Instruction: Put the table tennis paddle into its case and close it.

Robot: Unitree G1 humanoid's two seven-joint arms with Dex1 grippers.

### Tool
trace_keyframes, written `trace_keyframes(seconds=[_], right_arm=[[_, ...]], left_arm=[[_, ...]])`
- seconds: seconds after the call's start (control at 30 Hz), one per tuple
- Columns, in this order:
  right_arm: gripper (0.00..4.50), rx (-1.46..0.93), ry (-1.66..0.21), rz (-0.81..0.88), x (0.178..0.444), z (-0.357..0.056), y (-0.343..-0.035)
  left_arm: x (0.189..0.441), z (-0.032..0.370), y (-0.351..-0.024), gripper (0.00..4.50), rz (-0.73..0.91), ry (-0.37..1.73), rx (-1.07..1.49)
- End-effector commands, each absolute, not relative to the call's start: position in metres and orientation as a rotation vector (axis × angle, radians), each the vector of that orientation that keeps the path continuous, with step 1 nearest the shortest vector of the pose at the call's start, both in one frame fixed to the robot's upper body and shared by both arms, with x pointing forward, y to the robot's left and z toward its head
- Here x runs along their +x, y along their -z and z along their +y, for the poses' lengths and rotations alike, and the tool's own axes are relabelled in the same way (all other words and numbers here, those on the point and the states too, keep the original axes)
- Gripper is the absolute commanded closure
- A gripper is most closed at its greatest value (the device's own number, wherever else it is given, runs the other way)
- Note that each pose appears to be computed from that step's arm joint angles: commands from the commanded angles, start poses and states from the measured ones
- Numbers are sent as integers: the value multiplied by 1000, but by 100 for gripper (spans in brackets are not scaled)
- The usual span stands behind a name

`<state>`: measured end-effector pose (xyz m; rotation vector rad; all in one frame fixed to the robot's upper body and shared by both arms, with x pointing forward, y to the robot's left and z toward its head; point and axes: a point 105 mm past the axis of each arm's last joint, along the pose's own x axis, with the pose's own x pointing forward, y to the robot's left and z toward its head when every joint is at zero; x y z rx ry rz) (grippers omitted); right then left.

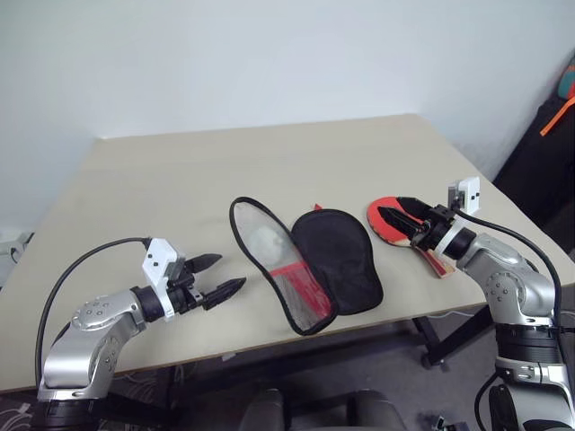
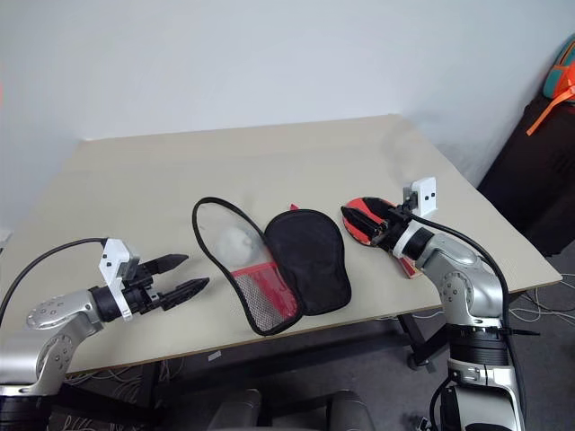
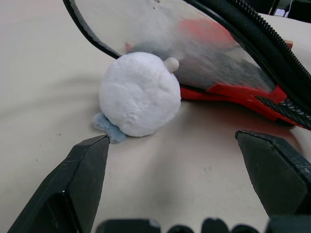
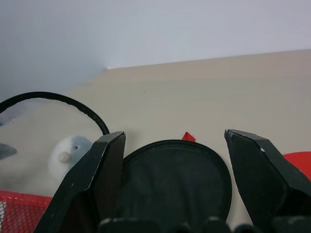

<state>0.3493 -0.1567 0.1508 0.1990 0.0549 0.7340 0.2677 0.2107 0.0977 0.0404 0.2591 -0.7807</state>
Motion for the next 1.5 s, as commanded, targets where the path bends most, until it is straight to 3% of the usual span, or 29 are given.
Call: trace_keyframes(seconds=[0.03,0.4,0.67,0.93,1.5], right_arm=[[97,186,-747,7,349,-153,-163],[97,172,-716,54,348,-163,-157],[97,89,-628,199,345,-193,-143],[97,-6,-380,468,360,-239,-95],[97,-39,-326,589,379,-242,-67]], left_arm=[[268,205,-105,0,225,797,71],[266,199,-111,0,219,825,53],[266,184,-108,0,220,868,29],[271,178,-109,0,229,903,30],[246,175,-119,0,301,1004,44]])
